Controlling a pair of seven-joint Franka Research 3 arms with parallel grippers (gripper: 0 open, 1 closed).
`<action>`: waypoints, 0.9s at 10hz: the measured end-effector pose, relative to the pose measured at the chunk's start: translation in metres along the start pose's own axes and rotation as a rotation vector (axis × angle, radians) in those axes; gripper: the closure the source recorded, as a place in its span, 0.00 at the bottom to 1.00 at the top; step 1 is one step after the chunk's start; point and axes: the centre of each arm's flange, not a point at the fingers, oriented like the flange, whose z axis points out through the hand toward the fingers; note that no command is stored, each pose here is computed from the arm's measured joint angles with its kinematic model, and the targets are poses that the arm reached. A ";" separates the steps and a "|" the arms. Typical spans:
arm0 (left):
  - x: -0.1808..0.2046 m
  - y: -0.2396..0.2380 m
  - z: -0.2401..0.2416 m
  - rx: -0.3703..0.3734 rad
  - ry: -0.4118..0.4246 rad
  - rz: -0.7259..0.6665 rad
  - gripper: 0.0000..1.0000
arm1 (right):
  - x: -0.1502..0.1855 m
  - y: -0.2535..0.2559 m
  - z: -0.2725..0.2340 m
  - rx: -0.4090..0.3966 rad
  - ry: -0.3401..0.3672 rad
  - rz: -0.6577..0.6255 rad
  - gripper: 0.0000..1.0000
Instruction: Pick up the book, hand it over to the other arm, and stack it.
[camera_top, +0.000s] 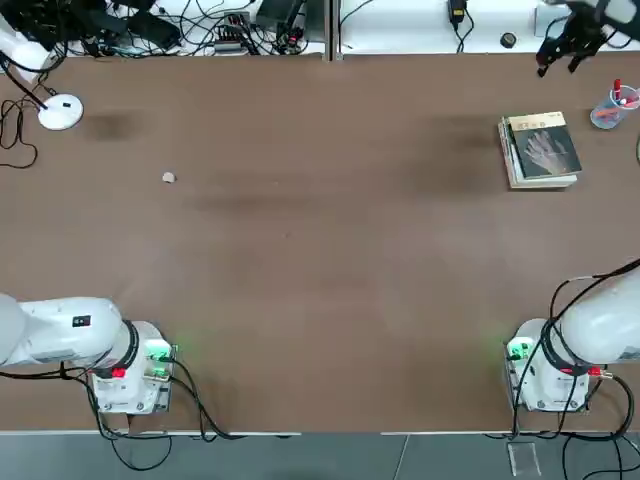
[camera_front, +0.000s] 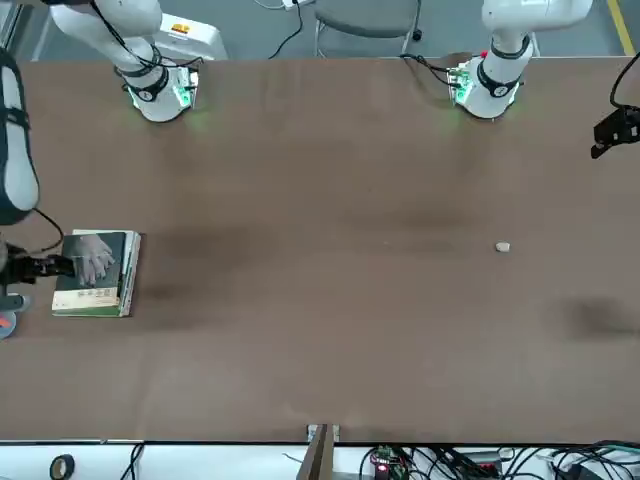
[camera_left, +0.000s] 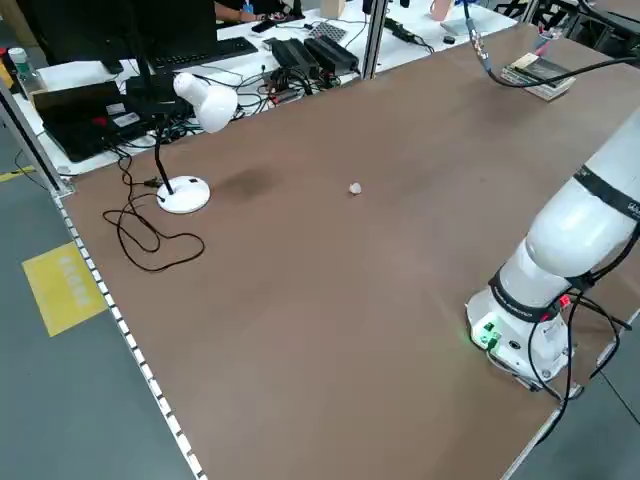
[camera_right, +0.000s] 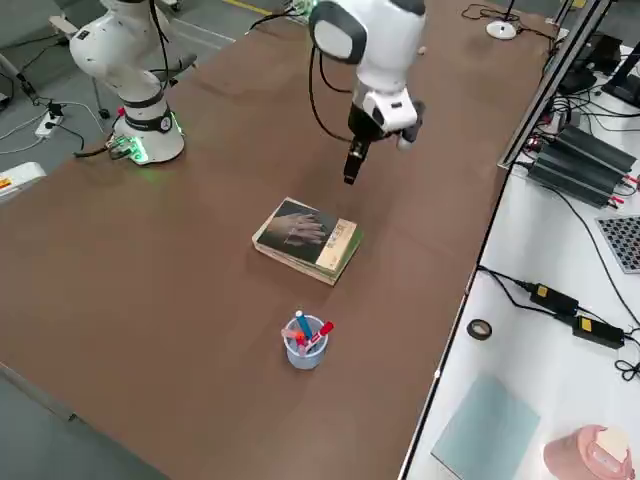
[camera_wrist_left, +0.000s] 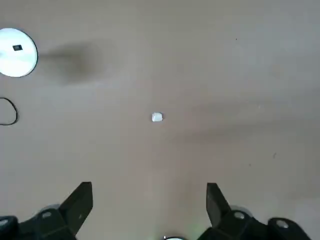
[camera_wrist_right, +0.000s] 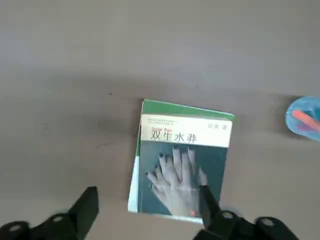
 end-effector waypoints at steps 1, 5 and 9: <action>0.000 0.000 -0.001 0.000 0.003 0.000 0.00 | -0.009 -0.001 -0.022 -0.001 0.016 -0.001 0.01; 0.001 0.001 -0.005 0.001 0.012 0.002 0.00 | -0.039 -0.005 -0.088 0.000 0.080 0.058 0.00; 0.002 0.000 -0.008 0.001 0.017 0.001 0.00 | -0.059 -0.015 -0.134 0.003 0.154 0.163 0.00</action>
